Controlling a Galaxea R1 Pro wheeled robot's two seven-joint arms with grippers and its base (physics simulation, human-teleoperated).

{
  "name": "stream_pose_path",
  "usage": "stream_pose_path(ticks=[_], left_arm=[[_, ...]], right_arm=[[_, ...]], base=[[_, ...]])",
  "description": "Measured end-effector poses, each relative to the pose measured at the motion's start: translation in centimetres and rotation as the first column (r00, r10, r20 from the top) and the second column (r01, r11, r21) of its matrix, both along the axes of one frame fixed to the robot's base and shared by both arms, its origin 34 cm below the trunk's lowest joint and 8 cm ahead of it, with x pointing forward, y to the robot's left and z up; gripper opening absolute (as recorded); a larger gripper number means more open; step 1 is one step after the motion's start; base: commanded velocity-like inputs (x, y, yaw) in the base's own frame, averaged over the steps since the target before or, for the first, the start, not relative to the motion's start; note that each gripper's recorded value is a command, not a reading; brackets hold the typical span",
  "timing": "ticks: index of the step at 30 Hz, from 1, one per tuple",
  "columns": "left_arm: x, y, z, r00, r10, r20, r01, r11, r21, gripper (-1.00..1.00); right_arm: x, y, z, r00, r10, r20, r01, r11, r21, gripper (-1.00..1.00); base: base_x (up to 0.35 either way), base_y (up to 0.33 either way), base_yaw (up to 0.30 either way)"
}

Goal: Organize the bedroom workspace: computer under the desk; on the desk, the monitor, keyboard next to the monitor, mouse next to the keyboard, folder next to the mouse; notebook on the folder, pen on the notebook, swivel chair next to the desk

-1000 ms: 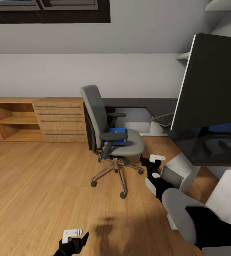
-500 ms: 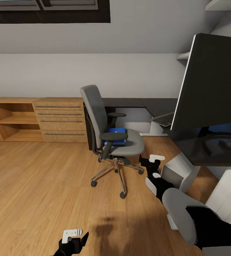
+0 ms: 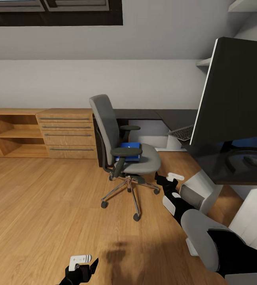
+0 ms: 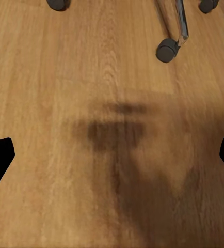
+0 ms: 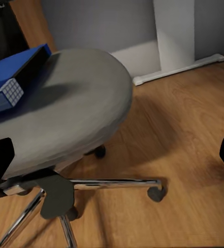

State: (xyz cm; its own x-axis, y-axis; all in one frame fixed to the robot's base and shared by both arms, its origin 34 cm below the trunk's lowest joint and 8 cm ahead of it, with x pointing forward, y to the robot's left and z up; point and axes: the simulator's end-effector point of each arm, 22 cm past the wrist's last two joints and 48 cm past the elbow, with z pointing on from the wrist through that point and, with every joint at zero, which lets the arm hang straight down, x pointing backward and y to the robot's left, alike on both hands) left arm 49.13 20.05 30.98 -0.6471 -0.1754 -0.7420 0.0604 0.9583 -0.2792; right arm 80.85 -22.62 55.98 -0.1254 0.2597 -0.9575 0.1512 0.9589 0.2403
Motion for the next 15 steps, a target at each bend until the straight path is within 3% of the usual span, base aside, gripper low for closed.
stream_pose_path(ticks=[10,15], left_arm=[[-0.02,0.00,-0.01,1.000,0.000,0.000,0.000,1.000,0.000,1.00],[-0.02,0.00,0.01,1.000,0.000,0.000,0.000,1.000,0.000,1.00]], right_arm=[[-0.03,-0.10,-0.12,1.000,-0.012,0.000,0.012,0.999,0.046,1.00],[-0.05,-0.11,-0.15,1.000,-0.013,-0.001,0.013,0.999,0.051,1.00]], base=[[0.003,0.000,0.000],[0.118,0.000,0.000]])
